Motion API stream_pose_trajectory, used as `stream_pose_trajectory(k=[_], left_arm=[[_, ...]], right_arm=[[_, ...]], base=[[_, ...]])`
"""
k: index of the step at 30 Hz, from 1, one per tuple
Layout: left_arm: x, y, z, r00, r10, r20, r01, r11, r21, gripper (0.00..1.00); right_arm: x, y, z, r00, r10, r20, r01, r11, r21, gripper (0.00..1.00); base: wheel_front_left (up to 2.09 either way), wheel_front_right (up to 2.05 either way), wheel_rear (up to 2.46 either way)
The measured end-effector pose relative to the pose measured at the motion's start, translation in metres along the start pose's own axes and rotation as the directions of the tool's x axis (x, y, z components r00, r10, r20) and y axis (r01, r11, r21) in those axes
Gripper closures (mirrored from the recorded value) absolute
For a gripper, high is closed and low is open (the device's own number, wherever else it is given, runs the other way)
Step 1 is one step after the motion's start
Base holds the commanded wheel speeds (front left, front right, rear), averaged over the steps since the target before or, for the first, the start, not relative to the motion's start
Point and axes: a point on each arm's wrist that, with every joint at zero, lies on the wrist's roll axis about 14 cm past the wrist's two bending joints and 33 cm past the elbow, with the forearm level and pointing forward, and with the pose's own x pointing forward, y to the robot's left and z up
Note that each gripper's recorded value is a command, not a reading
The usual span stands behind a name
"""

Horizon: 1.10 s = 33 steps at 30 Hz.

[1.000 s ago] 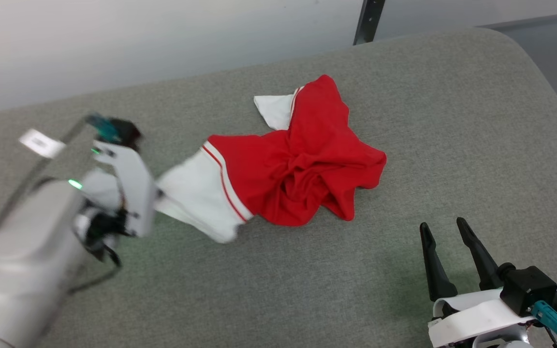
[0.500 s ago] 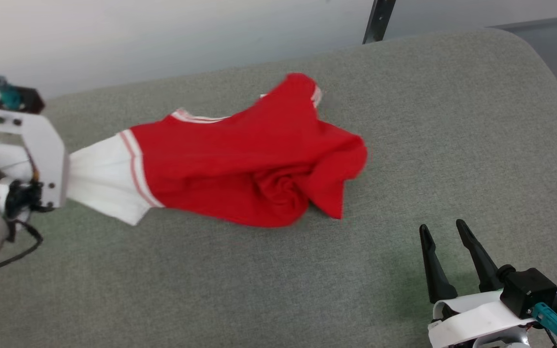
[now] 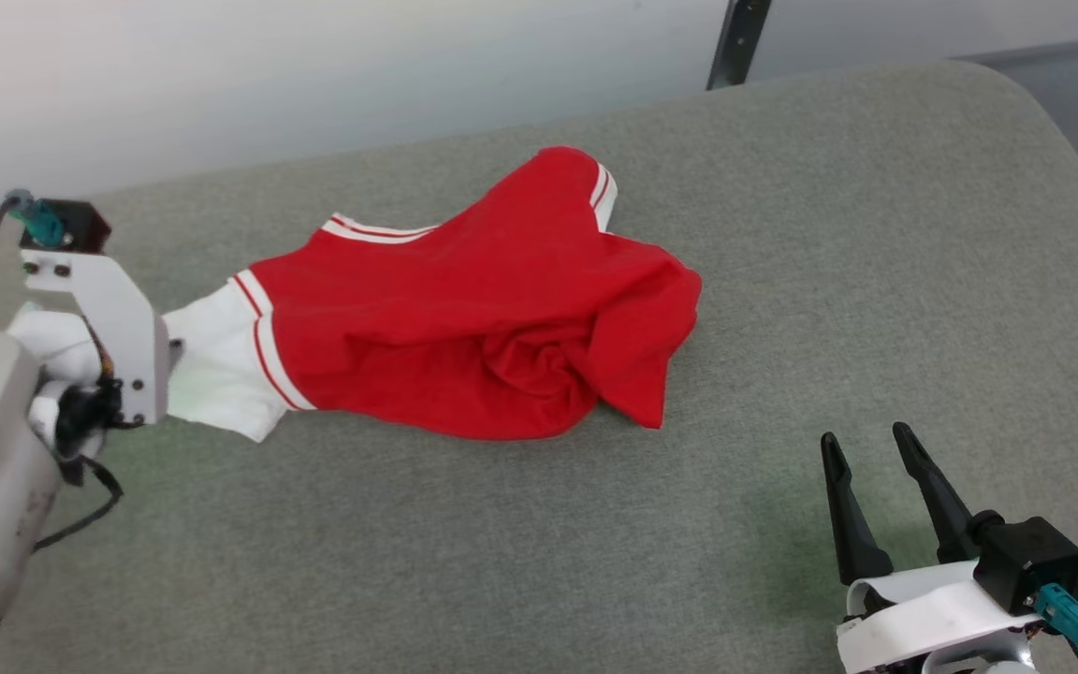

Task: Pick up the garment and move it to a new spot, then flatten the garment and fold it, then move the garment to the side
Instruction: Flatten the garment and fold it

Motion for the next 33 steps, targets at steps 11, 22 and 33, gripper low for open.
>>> stream_pose_trajectory(k=[11, 22, 33], left_arm=[[-0.037, -0.017, 0.010, 0.923, -0.033, 0.383, 0.059, 0.997, -0.056, 0.00], [-0.087, -0.045, -0.064, 0.794, 0.045, 0.606, 0.103, 0.973, -0.207, 0.00], [-0.142, -0.061, -0.095, 0.702, 0.163, 0.694, 0.068, 0.953, -0.294, 0.00]], right_arm=[[0.020, 0.016, 0.022, 0.991, 0.133, 0.034, -0.129, 0.986, -0.102, 0.00], [0.079, 0.046, 0.039, 0.951, 0.284, -0.121, -0.301, 0.942, -0.149, 0.00], [0.144, 0.063, 0.003, 0.826, 0.266, -0.498, -0.361, 0.927, -0.104, 0.00]], base=[[0.00, 0.00, 0.00], [0.00, 0.00, 0.00], [0.00, 0.00, 0.00]])
